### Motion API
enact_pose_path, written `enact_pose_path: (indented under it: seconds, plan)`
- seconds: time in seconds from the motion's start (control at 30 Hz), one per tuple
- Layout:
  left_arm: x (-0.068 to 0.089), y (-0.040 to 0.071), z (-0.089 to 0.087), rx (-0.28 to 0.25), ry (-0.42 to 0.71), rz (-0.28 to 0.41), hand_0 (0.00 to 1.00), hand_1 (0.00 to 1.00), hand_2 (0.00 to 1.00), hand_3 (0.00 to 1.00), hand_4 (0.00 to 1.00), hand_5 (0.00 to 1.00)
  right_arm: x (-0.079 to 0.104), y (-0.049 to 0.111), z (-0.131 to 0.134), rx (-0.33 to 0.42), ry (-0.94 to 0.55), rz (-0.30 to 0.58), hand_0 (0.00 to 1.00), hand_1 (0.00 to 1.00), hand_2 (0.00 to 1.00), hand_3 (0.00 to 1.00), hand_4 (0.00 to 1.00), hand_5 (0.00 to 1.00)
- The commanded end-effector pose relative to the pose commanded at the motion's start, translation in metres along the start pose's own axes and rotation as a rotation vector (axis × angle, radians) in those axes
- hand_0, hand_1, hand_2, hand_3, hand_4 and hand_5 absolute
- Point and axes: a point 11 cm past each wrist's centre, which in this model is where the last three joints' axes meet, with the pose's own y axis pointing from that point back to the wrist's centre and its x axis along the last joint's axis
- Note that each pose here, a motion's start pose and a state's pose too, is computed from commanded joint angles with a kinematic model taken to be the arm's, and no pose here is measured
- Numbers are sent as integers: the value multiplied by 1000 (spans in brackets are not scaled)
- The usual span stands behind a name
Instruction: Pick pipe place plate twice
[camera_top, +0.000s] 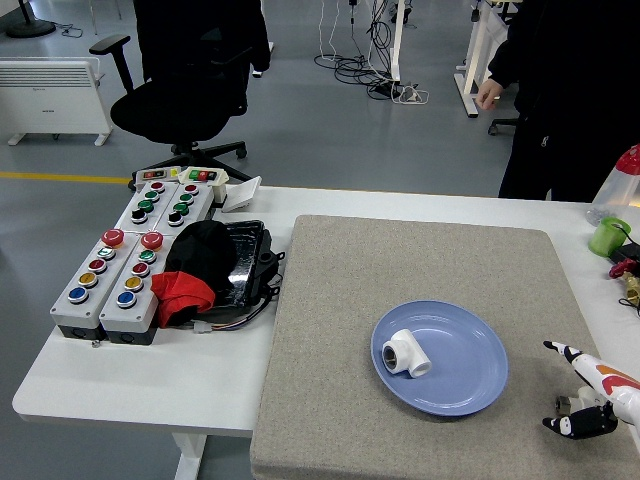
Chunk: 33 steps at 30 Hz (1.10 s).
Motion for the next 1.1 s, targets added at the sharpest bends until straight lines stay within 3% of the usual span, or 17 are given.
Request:
enact_pose_path:
  seconds: [0.17, 0.2, 0.37, 0.4, 0.57, 0.6, 0.8, 0.83, 0.87, 1.1]
  plan:
    - [-1, 0, 1, -2, 0, -1, 649, 629, 633, 551, 388, 998, 2, 0, 16, -68, 40, 28, 964, 930, 989, 965, 827, 322]
    - [-1, 0, 1, -2, 1, -1, 649, 630, 634, 553, 388, 998, 3, 0, 18, -78, 45, 31, 861, 868, 908, 875, 787, 289]
    - [-1, 0, 1, -4, 1, -1, 649, 630, 634, 553, 388, 998, 5, 2, 25, -119, 55, 47, 861, 868, 908, 875, 787, 289]
    - [-1, 0, 1, -3, 1, 0, 649, 629, 634, 553, 388, 998, 5, 3, 25, -122, 54, 55, 593, 640, 666, 767, 626, 163]
    - [0, 0, 1, -4, -4, 0, 649, 629, 634, 553, 388, 998, 6, 2, 25, -129, 32, 75, 593, 640, 666, 767, 626, 163]
    - [0, 0, 1, -4, -3, 0, 649, 629, 634, 554, 389, 998, 5, 2, 24, -127, 34, 72, 360, 441, 497, 680, 577, 140]
    - [0, 1, 2, -5, -3, 0, 649, 629, 634, 554, 389, 998, 3, 2, 22, -117, 43, 67, 360, 441, 497, 680, 577, 140]
    - [0, 1, 2, -5, -3, 0, 649, 630, 634, 554, 387, 998, 4, 1, 21, -112, 42, 72, 279, 386, 477, 642, 549, 130]
    - [-1, 1, 2, -6, -2, 0, 649, 630, 634, 554, 387, 998, 5, 1, 20, -107, 40, 78, 279, 386, 477, 642, 549, 130]
    - [-1, 1, 2, -7, -2, 0, 648, 628, 634, 554, 386, 998, 23, 2, 9, -61, 17, 175, 248, 368, 470, 621, 529, 126]
